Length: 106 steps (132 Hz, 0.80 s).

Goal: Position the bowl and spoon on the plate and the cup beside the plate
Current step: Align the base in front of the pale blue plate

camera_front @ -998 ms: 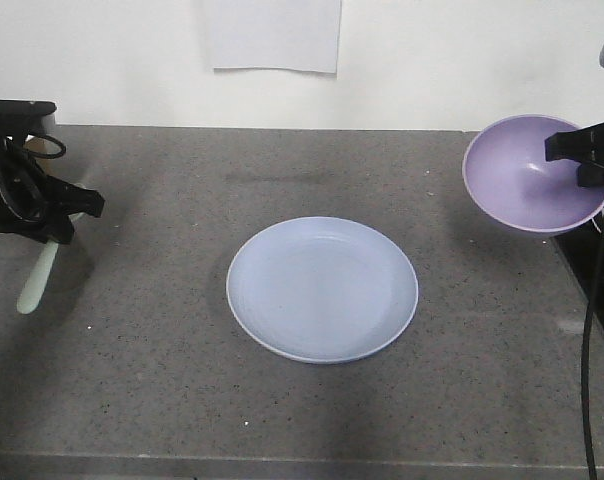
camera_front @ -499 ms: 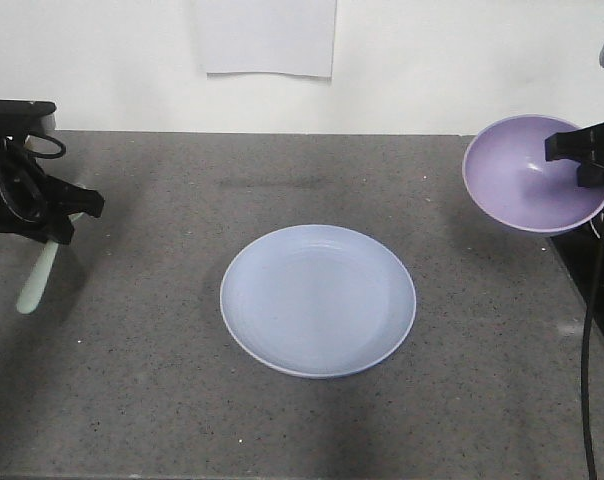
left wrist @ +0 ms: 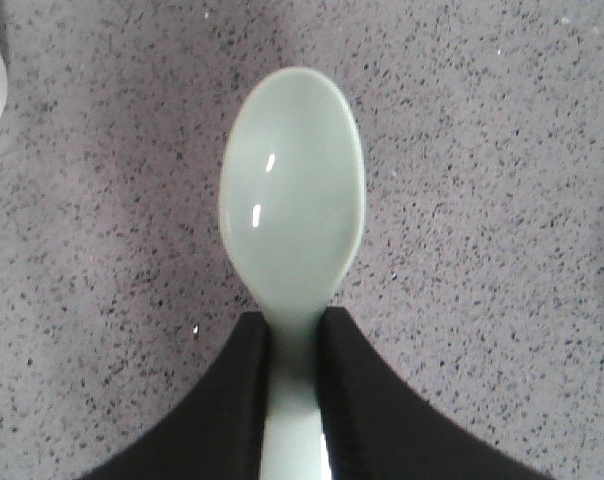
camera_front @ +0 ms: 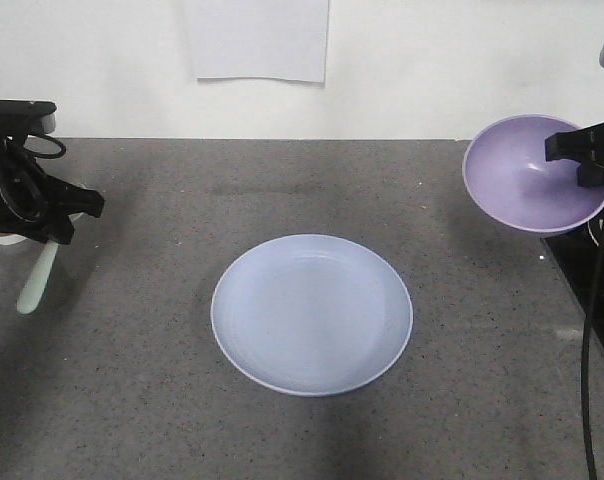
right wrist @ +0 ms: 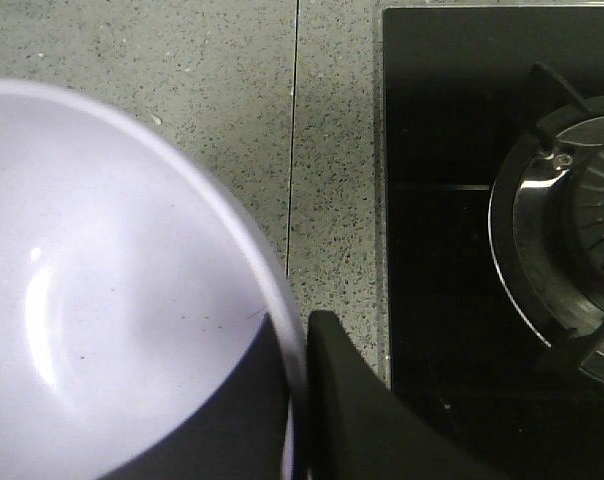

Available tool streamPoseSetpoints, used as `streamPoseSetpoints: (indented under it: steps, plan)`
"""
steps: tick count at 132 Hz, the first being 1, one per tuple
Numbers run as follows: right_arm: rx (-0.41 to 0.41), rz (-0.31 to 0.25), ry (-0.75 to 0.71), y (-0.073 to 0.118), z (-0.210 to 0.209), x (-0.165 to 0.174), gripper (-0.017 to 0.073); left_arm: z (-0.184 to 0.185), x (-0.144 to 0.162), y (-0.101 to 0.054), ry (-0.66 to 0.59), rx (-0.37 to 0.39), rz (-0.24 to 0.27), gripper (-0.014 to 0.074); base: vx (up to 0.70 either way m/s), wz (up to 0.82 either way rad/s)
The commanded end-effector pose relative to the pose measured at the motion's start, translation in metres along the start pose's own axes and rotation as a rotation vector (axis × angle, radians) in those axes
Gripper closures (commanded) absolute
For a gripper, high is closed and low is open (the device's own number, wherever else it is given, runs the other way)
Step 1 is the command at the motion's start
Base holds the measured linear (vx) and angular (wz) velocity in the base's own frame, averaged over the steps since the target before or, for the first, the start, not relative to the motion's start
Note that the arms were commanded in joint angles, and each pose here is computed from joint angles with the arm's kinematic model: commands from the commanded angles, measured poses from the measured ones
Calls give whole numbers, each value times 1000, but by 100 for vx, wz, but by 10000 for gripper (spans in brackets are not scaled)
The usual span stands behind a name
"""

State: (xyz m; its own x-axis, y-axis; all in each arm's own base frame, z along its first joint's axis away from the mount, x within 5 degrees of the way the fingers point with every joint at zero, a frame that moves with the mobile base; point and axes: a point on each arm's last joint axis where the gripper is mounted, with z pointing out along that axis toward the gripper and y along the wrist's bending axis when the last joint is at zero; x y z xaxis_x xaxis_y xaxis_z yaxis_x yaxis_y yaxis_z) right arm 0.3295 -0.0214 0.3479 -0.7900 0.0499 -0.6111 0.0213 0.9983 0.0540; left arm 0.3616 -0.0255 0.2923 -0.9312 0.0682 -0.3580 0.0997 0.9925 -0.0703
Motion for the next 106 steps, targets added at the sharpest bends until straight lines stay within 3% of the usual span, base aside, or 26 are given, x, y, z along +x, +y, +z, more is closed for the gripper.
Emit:
streamPoseSetpoints:
  steps: [1,106]
  plan:
    - [7,-10,-122,0,-23,-12,566,-25,-5,-5,-101,8,2,601,4,-2]
    - [7,-10,-122,0,-23,-12,566,-25,-5,-5,-101,8,2,601,2,-1]
